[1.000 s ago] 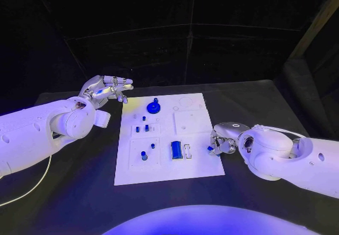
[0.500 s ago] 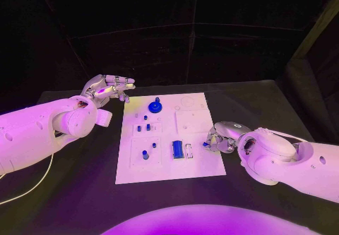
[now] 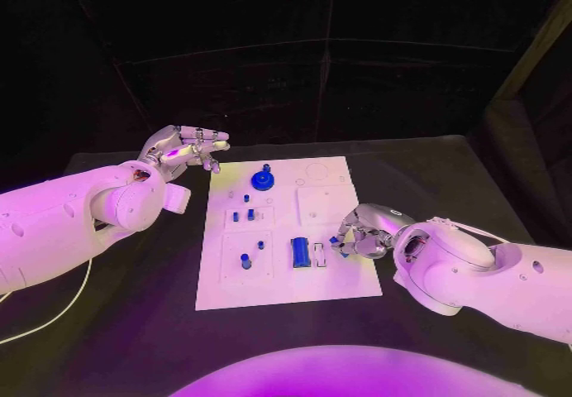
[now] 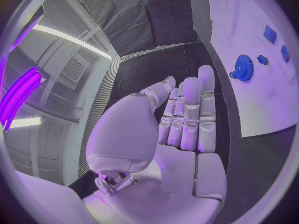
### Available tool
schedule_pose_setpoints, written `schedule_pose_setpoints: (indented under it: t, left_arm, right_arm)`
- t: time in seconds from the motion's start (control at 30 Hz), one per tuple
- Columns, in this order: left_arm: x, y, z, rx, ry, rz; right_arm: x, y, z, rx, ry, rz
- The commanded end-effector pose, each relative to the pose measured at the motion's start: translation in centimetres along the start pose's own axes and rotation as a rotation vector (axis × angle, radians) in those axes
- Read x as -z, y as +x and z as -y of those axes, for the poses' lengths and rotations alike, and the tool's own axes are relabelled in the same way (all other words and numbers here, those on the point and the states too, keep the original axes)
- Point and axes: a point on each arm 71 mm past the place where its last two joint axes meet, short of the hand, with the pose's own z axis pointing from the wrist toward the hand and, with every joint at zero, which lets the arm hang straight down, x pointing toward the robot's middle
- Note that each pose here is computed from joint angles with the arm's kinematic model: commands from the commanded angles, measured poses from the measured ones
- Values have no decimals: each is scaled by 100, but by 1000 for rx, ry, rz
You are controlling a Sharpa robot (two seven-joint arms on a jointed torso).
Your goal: Assemble the parts on the task board
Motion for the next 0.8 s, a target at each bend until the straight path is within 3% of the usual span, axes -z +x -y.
schedule_pose_setpoints:
  t: [0.03, 0.53, 0.8]
  left_arm:
    - [-2, 12, 17, 7, 10, -11]
    - [1, 18, 17, 8, 8, -14]
    - [1, 25, 14, 11, 2, -22]
  right_arm:
    - [-18, 33, -6, -99, 27, -35]
    - [-141, 143, -89, -148, 62, -102]
    - [-210, 171, -122, -165, 78, -99]
